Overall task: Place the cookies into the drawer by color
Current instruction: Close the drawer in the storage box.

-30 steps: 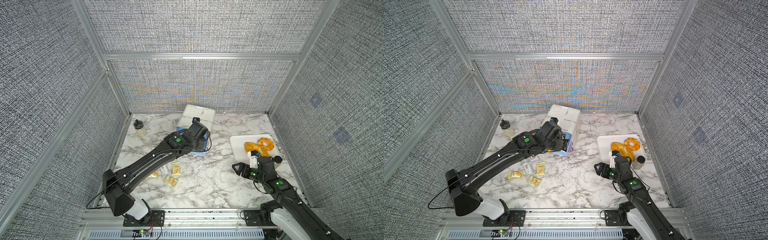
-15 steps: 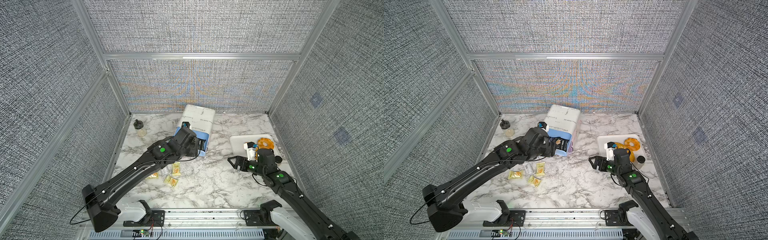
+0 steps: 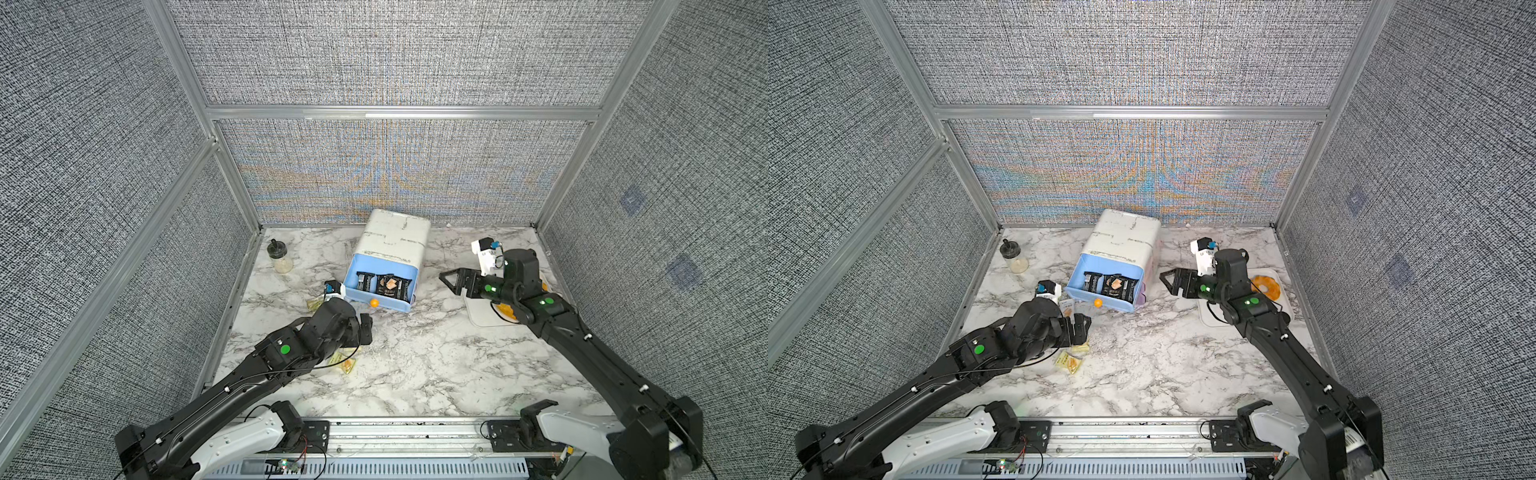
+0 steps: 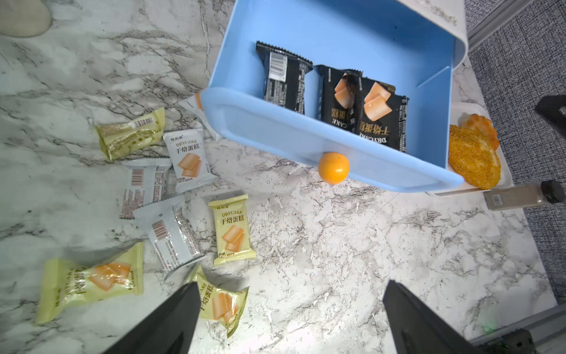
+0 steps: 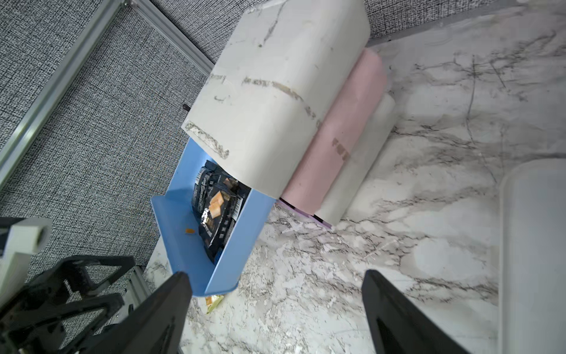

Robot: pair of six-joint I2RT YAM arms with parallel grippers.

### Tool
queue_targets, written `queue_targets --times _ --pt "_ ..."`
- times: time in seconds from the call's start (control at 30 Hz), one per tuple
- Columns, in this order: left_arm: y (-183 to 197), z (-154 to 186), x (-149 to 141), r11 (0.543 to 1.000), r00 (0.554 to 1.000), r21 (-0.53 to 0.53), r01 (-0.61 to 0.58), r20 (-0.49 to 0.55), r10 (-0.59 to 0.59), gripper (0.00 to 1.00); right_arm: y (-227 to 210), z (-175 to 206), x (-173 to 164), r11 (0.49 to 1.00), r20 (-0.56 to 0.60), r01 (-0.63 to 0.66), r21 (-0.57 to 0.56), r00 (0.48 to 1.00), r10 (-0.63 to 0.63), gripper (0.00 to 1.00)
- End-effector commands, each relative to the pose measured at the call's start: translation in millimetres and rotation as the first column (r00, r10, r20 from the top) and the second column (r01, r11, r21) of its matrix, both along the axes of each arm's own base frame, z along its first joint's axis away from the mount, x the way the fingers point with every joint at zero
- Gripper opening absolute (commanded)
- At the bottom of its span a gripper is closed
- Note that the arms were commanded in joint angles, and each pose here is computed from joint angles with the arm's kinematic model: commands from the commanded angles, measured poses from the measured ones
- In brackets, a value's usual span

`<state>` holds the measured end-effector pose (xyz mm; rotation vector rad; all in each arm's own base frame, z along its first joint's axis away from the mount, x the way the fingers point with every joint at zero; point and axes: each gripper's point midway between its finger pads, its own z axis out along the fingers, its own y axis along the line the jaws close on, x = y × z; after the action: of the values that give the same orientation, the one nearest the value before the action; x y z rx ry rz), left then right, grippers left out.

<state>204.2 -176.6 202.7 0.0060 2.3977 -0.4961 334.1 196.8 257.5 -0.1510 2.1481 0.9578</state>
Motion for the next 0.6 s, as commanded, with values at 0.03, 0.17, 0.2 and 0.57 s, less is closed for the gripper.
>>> queue_targets --times 0.03,0.17,0.2,0.57 --pt "-9 -3 2 0.993 1.0 -0.117 -0.008 -0.007 0.007 0.83 26 25 19 0.996 0.043 -0.086 0.024 0.995 0.085 0.83" --pt "-9 -15 6 0.985 0.999 -0.168 -0.034 -0.031 0.03 0.63 53 38 37 0.99 0.05 -0.139 0.033 0.989 0.137 0.74" --pt "-8 -19 8 0.983 0.999 -0.18 -0.043 -0.037 0.037 0.59 60 41 42 0.988 0.05 -0.152 0.035 0.987 0.15 0.72" --pt "-32 -26 34 0.934 0.997 -0.354 -0.043 -0.068 0.02 0.13 104 29 90 0.976 -0.008 -0.218 0.009 0.976 0.218 0.49"
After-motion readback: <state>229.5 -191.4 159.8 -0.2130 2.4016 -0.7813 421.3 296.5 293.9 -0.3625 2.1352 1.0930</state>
